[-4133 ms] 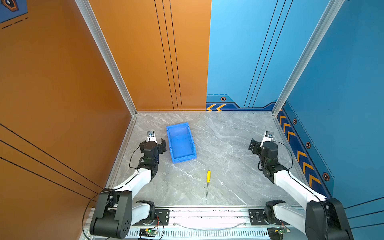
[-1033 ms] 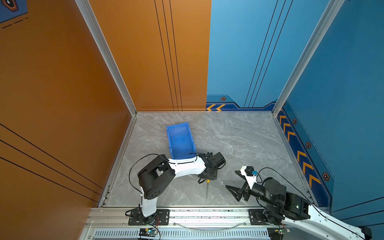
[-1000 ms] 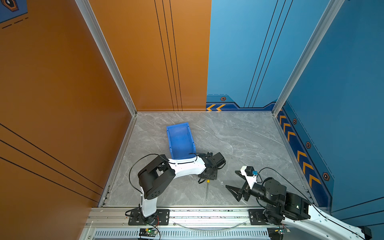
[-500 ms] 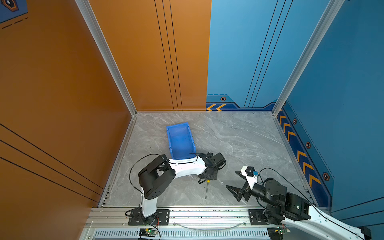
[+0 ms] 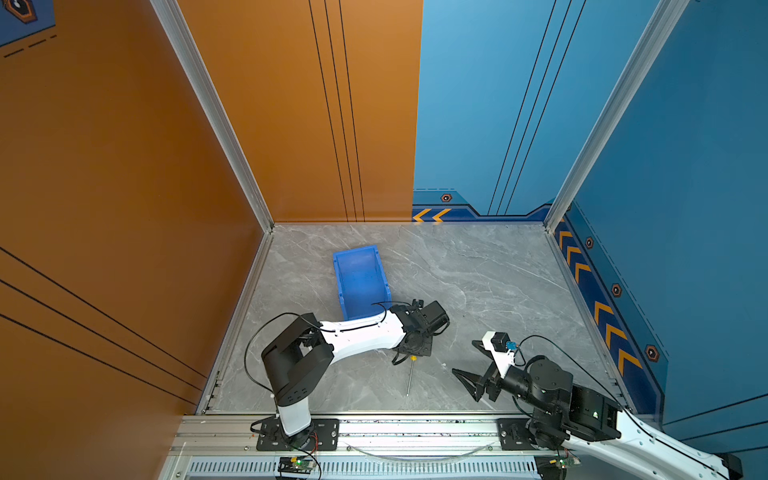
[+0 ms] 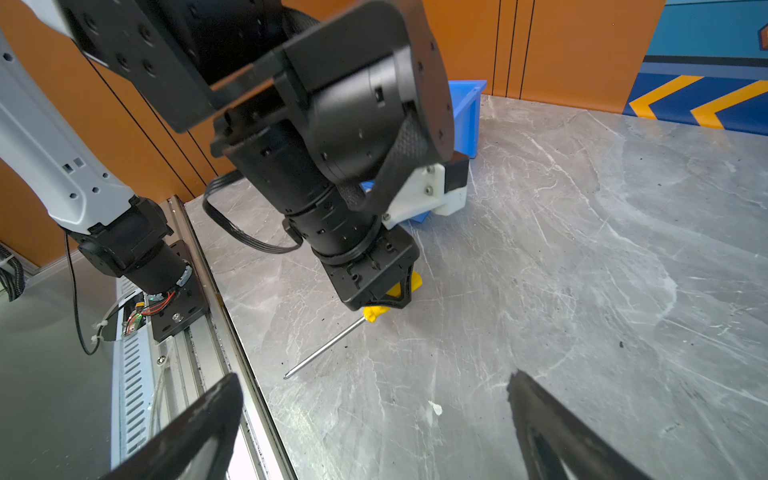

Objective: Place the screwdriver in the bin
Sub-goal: 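Lift the screwdriver with the left gripper and carry it over the blue bin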

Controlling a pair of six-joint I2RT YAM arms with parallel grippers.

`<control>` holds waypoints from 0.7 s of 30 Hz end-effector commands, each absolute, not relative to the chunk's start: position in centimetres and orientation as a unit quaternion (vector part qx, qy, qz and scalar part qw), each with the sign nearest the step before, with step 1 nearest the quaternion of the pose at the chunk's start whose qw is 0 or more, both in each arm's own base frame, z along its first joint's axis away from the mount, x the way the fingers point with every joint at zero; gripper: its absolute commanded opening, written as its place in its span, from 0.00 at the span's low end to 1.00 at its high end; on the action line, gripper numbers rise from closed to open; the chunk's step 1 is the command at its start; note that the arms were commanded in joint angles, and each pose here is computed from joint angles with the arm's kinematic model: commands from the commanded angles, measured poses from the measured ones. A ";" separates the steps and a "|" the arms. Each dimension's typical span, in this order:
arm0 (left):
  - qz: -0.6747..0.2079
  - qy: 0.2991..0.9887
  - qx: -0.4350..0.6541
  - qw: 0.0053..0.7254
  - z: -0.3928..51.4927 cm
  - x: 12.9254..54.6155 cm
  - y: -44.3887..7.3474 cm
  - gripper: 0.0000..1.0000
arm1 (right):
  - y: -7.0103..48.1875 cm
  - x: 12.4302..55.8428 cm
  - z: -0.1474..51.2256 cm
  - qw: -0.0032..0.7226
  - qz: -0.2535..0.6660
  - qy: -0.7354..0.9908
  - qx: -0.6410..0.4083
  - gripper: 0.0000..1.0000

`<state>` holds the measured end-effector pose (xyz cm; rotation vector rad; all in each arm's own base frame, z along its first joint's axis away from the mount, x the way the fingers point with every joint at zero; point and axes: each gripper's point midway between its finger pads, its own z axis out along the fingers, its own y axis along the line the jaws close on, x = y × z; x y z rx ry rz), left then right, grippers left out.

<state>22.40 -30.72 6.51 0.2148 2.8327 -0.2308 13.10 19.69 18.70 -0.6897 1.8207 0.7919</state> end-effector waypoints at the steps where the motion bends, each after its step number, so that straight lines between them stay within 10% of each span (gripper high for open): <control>1: -0.071 0.980 0.073 0.172 9.4 23.3 -29.1 0.00 | 20.0 13.7 19.6 0.514 0.321 0.743 -0.284 1.00; 21: -0.092 0.958 -0.064 0.265 19.7 31.8 -17.0 0.00 | 27.8 16.1 24.9 0.514 0.324 0.712 -0.351 1.00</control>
